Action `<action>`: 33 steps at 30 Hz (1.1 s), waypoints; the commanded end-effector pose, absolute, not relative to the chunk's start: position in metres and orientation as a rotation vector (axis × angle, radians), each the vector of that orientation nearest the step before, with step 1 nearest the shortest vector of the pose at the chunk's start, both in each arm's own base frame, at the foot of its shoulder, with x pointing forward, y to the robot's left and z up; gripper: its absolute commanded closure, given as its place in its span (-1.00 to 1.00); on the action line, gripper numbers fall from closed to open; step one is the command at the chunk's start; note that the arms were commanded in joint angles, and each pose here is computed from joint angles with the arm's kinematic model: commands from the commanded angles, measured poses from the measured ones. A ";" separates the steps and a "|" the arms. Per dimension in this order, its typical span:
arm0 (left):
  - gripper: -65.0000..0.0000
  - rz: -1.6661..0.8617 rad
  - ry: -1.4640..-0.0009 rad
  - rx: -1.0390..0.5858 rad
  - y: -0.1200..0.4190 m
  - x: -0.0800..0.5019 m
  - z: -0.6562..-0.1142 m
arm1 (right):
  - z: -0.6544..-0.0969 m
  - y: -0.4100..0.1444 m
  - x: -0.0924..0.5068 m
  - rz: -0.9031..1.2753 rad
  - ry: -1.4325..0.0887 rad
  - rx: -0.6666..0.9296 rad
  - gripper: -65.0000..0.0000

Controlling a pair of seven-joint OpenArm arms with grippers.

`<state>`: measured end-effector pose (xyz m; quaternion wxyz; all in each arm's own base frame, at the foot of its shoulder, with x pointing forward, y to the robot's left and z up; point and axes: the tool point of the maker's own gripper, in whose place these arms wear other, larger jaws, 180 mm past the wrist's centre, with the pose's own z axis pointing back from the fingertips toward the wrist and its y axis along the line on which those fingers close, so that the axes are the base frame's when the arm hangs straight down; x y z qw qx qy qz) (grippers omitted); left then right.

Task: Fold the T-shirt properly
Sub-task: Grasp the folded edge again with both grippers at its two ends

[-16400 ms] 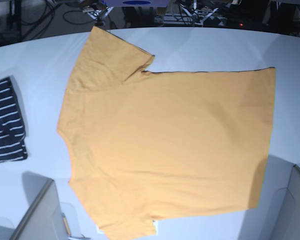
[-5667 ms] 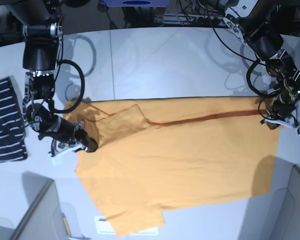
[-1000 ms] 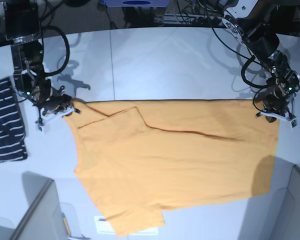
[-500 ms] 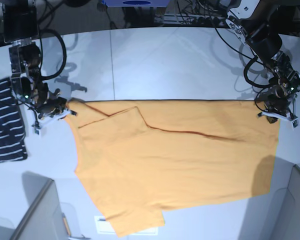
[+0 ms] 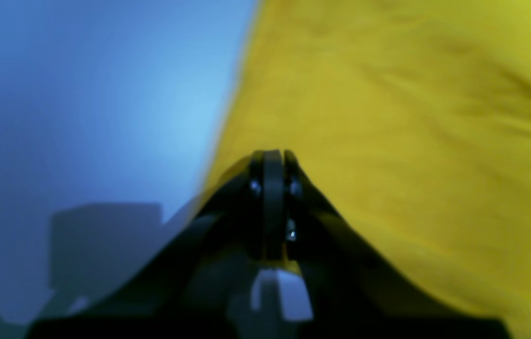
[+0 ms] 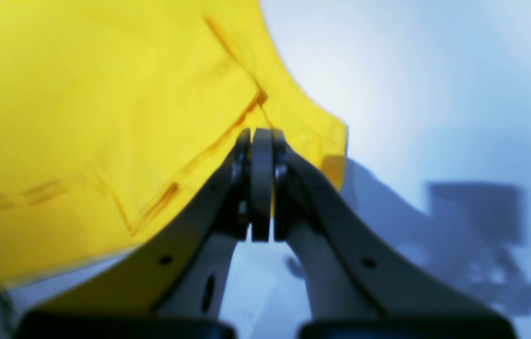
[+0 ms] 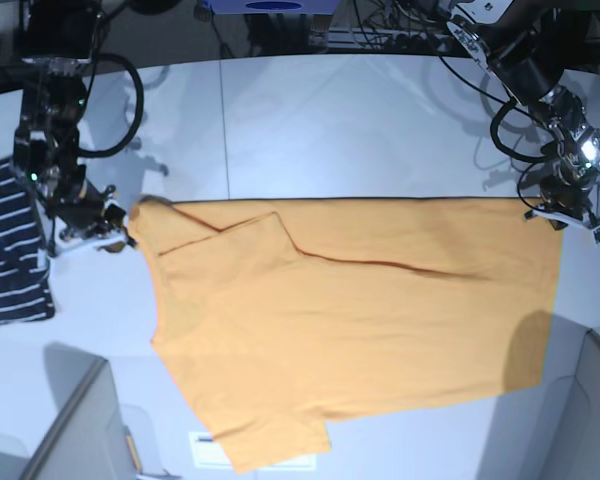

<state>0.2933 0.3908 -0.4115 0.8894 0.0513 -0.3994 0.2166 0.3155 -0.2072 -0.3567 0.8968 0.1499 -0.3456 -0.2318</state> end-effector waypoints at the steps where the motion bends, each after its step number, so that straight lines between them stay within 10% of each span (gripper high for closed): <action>1: 1.00 0.439 -0.936 0.107 0.397 0.309 -0.381 | -0.345 -0.205 0.318 -0.499 -0.758 0.337 1.00; 3: 1.00 0.455 -0.966 0.065 0.393 0.303 -0.373 | -0.346 -0.202 0.309 -0.569 -0.767 0.368 0.99; 10: 1.00 0.652 -1.013 -0.033 0.416 0.250 -0.356 | -0.365 -0.191 0.278 -0.778 -0.733 0.438 -0.35; 12: 0.98 0.697 -1.002 -0.022 0.426 0.233 -0.359 | -0.369 -0.190 0.275 -0.816 -0.724 0.449 -0.38; 15: -0.14 0.753 -1.015 -0.018 0.436 0.216 -0.358 | -0.380 -0.187 0.272 -0.827 -0.708 0.467 -0.38; 18: -0.83 0.764 -1.025 -0.032 0.436 0.214 -0.358 | -0.395 -0.182 0.268 -0.862 -0.684 0.488 -0.38; 33: -0.66 0.844 -0.930 -0.218 0.405 0.250 -0.411 | -0.433 -0.178 0.283 -0.935 -0.669 0.473 -0.38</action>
